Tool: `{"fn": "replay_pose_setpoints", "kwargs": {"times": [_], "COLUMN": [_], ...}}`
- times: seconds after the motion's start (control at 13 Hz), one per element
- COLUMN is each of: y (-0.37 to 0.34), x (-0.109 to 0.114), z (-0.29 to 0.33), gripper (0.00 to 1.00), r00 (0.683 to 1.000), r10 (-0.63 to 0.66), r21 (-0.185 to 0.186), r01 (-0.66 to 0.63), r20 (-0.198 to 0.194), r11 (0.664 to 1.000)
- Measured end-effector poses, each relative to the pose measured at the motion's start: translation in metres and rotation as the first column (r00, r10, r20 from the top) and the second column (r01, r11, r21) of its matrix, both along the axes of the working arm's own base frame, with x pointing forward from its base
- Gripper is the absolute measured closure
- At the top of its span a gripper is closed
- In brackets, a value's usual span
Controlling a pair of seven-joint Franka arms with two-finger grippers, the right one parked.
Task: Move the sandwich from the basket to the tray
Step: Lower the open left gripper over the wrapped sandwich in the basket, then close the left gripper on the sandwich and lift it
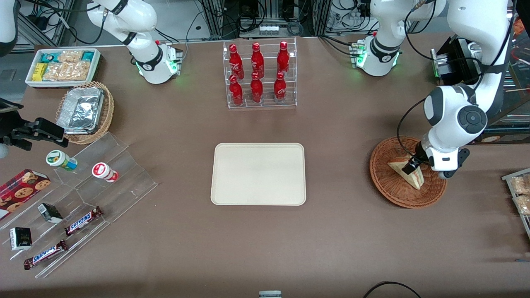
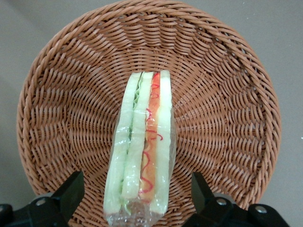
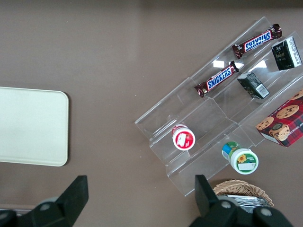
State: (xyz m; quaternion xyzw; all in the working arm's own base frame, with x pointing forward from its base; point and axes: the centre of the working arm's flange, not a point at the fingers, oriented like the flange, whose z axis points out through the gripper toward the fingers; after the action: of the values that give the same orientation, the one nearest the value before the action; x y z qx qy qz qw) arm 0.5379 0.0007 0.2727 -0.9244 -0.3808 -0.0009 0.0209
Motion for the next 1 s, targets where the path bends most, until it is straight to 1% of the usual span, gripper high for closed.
{"fn": "replay_pose_setpoints", "kwargs": {"times": [0.15, 0.23, 0.31, 0.38, 0.62, 0.69, 0.77, 0.85, 1.0], "y": [0.0, 0.0, 0.0, -0.001, -0.002, -0.002, -0.004, -0.009, -0.027], "x": [0.0, -0.001, -0.001, -0.001, -0.001, 0.0, 0.003, 0.007, 0.021], "z": [-0.006, -0.009, -0.012, -0.013, -0.014, -0.013, -0.009, -0.002, 0.026], "gripper": [0.0, 0.05, 0.05, 0.14, 0.51, 0.61, 0.67, 0.7, 0.77], "r00": [1.0, 1.0, 1.0, 1.0, 1.0, 1.0, 1.0, 1.0, 0.997], "r10": [0.0, 0.0, 0.0, -0.001, -0.003, -0.004, -0.007, -0.015, -0.045], "r21": [0.001, 0.001, 0.001, 0.001, 0.002, 0.002, 0.002, 0.003, 0.006], "r01": [0.0, 0.0, 0.0, 0.001, 0.003, 0.004, 0.007, 0.015, 0.046], "r20": [-0.009, -0.012, -0.016, -0.018, -0.019, -0.017, -0.015, -0.024, -0.055], "r11": [1.0, 1.0, 1.0, 1.0, 1.0, 1.0, 1.0, 1.0, 0.999]}}
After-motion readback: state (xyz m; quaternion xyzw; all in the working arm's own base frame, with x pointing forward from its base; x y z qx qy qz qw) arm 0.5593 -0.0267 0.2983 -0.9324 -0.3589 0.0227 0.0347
